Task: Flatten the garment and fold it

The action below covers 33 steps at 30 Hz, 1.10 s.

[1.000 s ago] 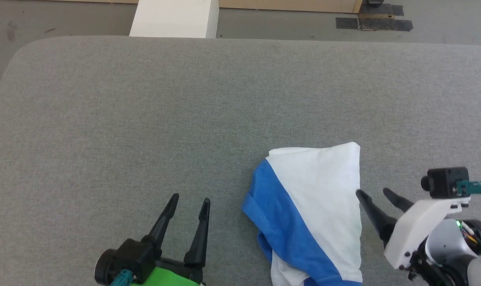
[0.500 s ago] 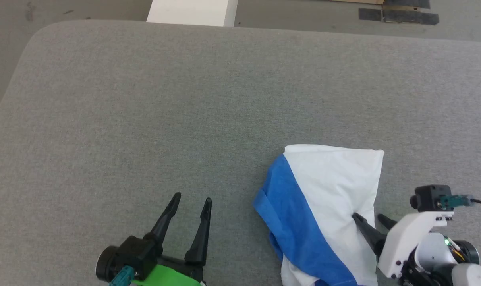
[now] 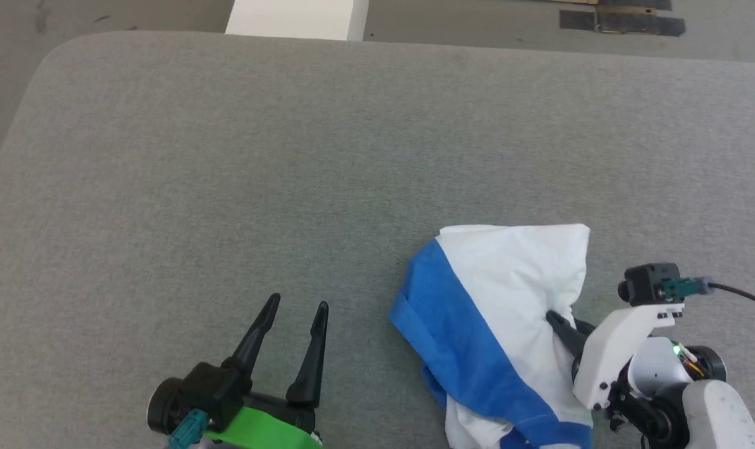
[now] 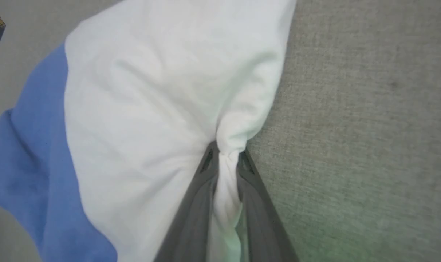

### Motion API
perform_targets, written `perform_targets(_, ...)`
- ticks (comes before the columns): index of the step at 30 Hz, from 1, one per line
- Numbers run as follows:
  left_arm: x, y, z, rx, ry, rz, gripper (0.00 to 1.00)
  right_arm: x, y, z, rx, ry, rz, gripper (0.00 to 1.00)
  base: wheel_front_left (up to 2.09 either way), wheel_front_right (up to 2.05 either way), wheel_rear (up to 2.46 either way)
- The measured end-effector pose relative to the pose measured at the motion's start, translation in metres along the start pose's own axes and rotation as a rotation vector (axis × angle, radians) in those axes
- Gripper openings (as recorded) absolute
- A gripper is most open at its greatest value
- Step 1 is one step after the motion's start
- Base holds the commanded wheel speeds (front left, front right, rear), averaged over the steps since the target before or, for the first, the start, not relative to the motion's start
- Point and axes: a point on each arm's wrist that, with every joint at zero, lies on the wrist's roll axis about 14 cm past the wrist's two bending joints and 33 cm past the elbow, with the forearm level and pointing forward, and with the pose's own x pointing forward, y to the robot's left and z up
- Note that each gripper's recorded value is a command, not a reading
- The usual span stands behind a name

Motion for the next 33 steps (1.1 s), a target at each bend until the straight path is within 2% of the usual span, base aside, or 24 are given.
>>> perform_targets(7, 0.011, -0.016, 0.002, -0.001, -0.008, -0.068, 1.00, -0.022, -0.039, 0.025, -0.073, -0.026, -0.143, 0.00, 0.00, 0.00, 0.00)
perform_targets(17, 0.047, -0.040, 0.008, 0.040, -0.020, -0.204, 1.00, -0.072, -0.128, 0.079, -0.227, -0.054, -0.405, 0.00, 0.00, 0.00, 0.00)
perform_targets(22, 0.071, -0.052, 0.008, 0.057, -0.024, -0.273, 1.00, -0.093, -0.175, 0.102, -0.294, -0.039, -0.541, 0.00, 0.00, 0.00, 0.00)
perform_targets(23, 0.090, -0.058, 0.007, 0.083, -0.027, -0.314, 1.00, -0.109, -0.211, 0.121, -0.344, -0.036, -0.648, 0.00, 0.00, 0.00, 0.00)
perform_targets(24, 0.095, -0.058, 0.007, 0.089, -0.029, -0.322, 1.00, -0.114, -0.220, 0.126, -0.355, -0.034, -0.681, 0.00, 0.00, 0.00, 0.00)
perform_targets(33, 0.127, -0.061, -0.011, 0.099, -0.011, -0.371, 1.00, -0.137, -0.285, 0.134, -0.436, 0.074, -0.879, 0.00, 0.00, 0.00, 0.00)
